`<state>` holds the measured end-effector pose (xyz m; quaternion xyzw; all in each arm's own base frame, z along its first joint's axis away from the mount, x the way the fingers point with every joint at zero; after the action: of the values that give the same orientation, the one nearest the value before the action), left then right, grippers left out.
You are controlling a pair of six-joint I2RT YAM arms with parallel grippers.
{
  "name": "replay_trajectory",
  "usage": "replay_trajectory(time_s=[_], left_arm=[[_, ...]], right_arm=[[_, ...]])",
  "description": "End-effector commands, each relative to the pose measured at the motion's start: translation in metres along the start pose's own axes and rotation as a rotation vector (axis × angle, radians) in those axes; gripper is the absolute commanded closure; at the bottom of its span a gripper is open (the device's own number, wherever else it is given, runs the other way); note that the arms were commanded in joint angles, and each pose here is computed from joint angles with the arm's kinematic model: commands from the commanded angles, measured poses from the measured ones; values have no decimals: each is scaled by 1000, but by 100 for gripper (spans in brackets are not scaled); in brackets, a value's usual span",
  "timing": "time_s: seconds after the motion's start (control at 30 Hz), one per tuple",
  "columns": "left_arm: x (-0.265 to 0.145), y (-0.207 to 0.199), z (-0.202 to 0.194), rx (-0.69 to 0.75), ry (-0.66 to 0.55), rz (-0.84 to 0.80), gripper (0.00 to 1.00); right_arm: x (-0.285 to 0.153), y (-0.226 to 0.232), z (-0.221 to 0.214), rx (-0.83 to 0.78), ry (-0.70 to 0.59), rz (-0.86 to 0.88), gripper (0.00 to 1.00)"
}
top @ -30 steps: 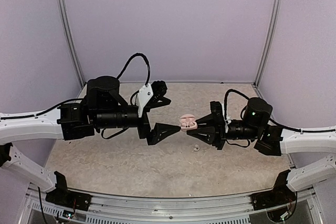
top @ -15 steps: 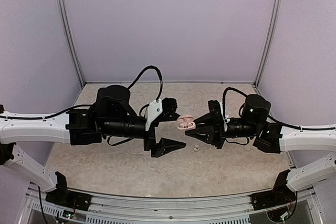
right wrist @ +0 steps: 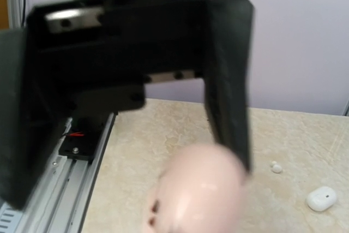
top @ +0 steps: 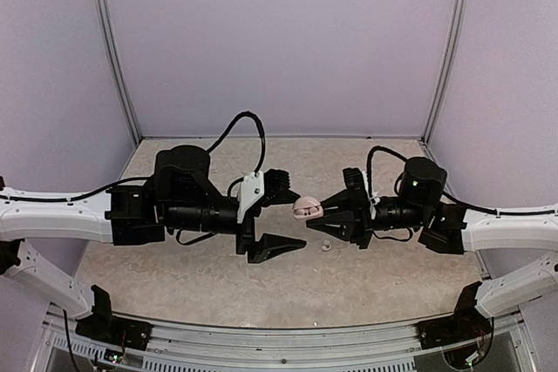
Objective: Insert the wireless bluetooth earbuds into the charging case
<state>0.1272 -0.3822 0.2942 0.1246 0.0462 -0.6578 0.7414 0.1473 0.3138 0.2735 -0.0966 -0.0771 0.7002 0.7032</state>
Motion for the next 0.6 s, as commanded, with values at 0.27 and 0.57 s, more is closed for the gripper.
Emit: replay_trajectory(time_s=[0.27, 0.57], left_arm=[[-18, -13, 25, 24, -103, -59, 17], [-18, -1, 19, -28, -64, -8, 20]], right_arm=[[-1, -14, 3, 44, -19, -57, 100], [-7, -18, 10, 93, -56, -53, 100]])
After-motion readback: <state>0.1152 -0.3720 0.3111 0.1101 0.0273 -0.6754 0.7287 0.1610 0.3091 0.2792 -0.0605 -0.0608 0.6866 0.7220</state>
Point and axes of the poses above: each gripper's point midway between its finger pads, its own x axis out along the fingers, its own y axis along the line the jaws close on, z = x × y, the point moved 4 cm from there along -x, back along the fingers, and after that the axes turned 6 degrees about -x, right-handed, at the moved point
